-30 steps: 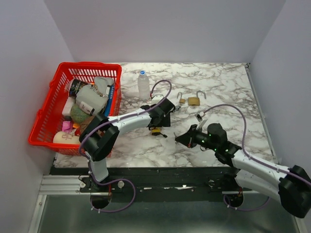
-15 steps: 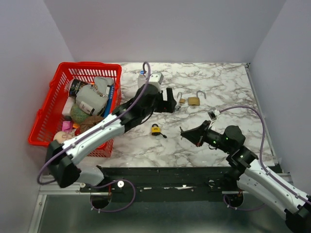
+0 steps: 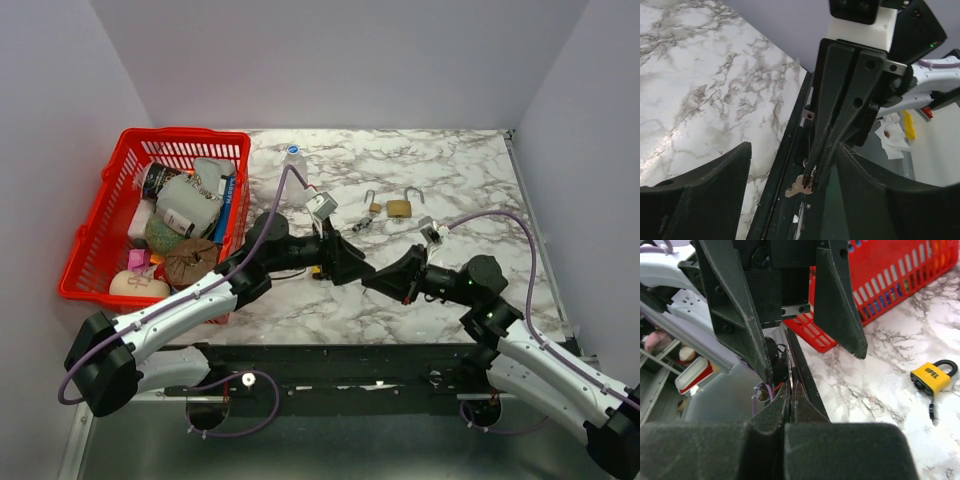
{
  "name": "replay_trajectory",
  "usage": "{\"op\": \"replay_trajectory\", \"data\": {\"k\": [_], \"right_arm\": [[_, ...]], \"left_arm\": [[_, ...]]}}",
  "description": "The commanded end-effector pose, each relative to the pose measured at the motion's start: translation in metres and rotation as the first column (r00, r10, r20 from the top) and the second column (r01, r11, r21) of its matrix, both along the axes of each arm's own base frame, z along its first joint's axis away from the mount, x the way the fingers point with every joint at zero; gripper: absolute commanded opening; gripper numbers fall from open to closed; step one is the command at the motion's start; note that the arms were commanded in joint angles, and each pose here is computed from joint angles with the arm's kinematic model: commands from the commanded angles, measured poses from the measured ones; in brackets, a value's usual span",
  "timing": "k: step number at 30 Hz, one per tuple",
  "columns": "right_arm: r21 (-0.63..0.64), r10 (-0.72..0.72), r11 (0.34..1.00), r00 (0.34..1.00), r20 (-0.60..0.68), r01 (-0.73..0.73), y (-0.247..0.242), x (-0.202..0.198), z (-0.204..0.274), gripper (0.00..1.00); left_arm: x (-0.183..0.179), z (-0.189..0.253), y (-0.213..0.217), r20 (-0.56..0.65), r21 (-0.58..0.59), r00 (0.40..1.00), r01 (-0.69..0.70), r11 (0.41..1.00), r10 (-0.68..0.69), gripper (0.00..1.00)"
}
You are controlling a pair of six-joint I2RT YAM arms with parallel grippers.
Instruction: Unlock with the key
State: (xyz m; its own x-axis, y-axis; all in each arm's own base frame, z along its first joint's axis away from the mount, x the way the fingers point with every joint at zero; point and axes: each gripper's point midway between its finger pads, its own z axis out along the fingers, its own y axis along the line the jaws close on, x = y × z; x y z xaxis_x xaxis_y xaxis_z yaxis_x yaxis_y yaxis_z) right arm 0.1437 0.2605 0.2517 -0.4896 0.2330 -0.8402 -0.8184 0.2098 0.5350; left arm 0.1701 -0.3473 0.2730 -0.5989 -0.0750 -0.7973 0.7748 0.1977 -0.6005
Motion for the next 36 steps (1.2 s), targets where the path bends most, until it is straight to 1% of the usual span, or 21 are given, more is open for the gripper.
{"op": "replay_trajectory", "data": {"k": [1,2,7,8,13,16,17,19,20,22,23,25,26,29,32,36], "right_arm": [[0.084,0.076,0.993,0.992,0.105,-0.085,0.002,-0.015,0.034,0.01],[0.086,0.066,0.993,0.992,0.106,-0.075,0.001,-0.014,0.034,0.01],[0.081,0.013,0.996,0.996,0.093,-0.021,-0.004,-0.009,0.032,0.01],[0.081,0.013,0.996,0.996,0.093,-0.021,-0.004,-0.009,0.033,0.01],[0.062,0.028,0.998,0.996,0.084,-0.034,-0.002,-0.009,0.028,0.01],[0.053,0.031,0.998,0.996,0.080,-0.035,-0.002,-0.009,0.024,0.01],[0.048,0.033,0.998,0.997,0.077,-0.036,-0.002,-0.009,0.023,0.01],[0.036,0.028,0.999,0.998,0.064,-0.031,-0.002,-0.008,0.019,0.01],[0.033,0.027,0.999,0.998,0.059,-0.029,-0.002,-0.008,0.018,0.01],[0.029,0.023,0.999,0.998,0.051,-0.024,-0.003,-0.008,0.017,0.07],[0.029,0.020,0.999,0.999,0.048,-0.022,-0.003,-0.008,0.015,0.17],[0.033,0.016,0.999,0.999,0.046,-0.018,-0.005,-0.009,0.014,0.28],[0.040,0.014,0.999,0.998,0.054,-0.016,-0.006,-0.011,0.016,0.38],[0.043,-0.010,0.999,0.998,0.062,0.007,-0.010,-0.010,0.016,0.48],[0.049,-0.014,0.999,0.997,0.075,0.010,-0.011,-0.011,0.020,0.52],[0.043,0.001,0.999,0.997,0.077,-0.004,-0.007,-0.009,0.021,0.52]], "left_arm": [[-0.023,0.028,0.002,0.052,-0.109,0.993,0.106,0.988,-0.101,0.67],[-0.023,0.027,0.002,0.049,-0.109,0.994,0.105,0.989,-0.100,0.65],[-0.026,0.024,0.004,0.036,-0.109,0.995,0.099,0.989,-0.096,0.64],[-0.025,0.024,0.004,0.034,-0.111,0.995,0.095,0.989,-0.092,0.60],[-0.022,0.027,0.002,0.028,-0.129,0.997,0.080,0.988,-0.077,0.46],[-0.020,0.028,0.000,0.028,-0.133,0.997,0.070,0.989,-0.066,0.36],[-0.019,0.028,0.000,0.029,-0.134,0.997,0.068,0.989,-0.065,0.23],[-0.019,0.029,-0.001,0.032,-0.138,0.997,0.067,0.988,-0.063,0.09],[-0.019,0.030,-0.001,0.032,-0.137,0.998,0.065,0.988,-0.062,0.00],[-0.017,0.026,0.001,0.035,-0.116,0.998,0.054,0.992,-0.050,0.00],[-0.016,0.027,0.002,0.041,-0.114,0.999,0.041,0.993,-0.036,0.00],[-0.014,0.025,0.005,0.043,-0.109,0.999,0.018,0.994,-0.013,0.00],[-0.014,0.029,0.007,0.053,-0.118,0.999,0.012,0.993,-0.006,0.00],[-0.014,0.030,0.007,0.054,-0.120,0.999,0.009,0.993,-0.003,0.00],[-0.015,0.029,0.006,0.051,-0.116,0.999,0.023,0.993,-0.017,0.00],[-0.016,0.028,0.004,0.045,-0.115,0.999,0.032,0.993,-0.027,0.00]]}}
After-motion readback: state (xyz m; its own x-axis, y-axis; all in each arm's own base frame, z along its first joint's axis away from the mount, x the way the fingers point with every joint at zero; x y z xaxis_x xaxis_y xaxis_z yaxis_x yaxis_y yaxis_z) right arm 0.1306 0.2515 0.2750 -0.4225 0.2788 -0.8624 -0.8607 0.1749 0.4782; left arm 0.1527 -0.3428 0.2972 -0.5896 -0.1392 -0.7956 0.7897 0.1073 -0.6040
